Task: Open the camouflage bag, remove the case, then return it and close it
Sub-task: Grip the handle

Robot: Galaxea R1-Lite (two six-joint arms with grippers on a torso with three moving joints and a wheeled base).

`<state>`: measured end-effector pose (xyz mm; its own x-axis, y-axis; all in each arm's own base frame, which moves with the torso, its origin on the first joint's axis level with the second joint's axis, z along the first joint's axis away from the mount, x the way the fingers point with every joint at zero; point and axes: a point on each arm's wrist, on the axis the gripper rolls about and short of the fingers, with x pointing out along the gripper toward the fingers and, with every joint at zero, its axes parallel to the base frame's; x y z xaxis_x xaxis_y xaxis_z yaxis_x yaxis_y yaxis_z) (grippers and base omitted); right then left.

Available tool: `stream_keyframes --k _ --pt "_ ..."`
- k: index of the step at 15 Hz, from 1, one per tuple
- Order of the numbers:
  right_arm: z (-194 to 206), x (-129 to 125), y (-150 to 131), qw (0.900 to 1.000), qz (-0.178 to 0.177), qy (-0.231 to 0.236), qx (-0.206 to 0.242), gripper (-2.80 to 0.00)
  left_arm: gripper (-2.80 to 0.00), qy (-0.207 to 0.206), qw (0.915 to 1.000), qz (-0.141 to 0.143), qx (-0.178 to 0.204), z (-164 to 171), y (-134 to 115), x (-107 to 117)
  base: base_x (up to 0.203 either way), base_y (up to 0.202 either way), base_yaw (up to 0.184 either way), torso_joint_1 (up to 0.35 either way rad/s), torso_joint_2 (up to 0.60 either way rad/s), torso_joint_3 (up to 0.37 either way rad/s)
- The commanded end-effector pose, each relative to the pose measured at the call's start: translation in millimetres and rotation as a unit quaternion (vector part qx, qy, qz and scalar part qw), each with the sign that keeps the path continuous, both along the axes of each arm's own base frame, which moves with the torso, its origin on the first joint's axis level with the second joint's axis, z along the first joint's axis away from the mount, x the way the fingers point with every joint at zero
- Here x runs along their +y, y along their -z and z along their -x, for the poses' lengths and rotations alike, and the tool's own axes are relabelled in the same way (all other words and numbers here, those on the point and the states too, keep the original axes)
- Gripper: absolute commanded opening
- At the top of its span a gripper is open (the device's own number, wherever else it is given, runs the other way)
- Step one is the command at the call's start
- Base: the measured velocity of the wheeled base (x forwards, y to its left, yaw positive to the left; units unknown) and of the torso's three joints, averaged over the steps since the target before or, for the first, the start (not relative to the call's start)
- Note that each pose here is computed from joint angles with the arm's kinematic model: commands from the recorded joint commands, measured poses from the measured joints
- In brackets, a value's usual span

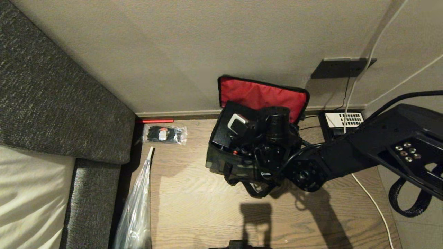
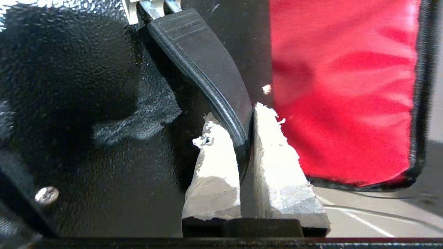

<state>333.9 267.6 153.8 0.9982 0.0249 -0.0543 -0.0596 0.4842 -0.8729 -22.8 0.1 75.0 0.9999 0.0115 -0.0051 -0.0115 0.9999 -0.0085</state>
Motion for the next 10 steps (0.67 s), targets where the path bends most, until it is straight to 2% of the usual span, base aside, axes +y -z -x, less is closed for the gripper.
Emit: stream_keyframes --k 1,5,10 --pt "-1.2 1.2 16.9 1.0 -0.004 0.003 0.019 -2.8 -2.8 0.0 1.0 0.0 0.001 -0.1 0.9 0.0 0.0 0.0 0.0 0.0 0.0 0.0" --pt "-2.6 2.6 25.2 0.999 -0.017 -0.003 0.036 -2.8 -2.8 0.0 1.0 0.0 0.001 -0.1 0.9 0.0 0.0 0.0 0.0 0.0 0.0 0.0" --pt "-1.1 4.1 30.8 0.995 -0.049 -0.057 0.071 -2.8 -2.8 0.0 1.0 0.0 0.001 -0.1 0.9 0.0 0.0 0.0 0.0 0.0 0.0 0.0"
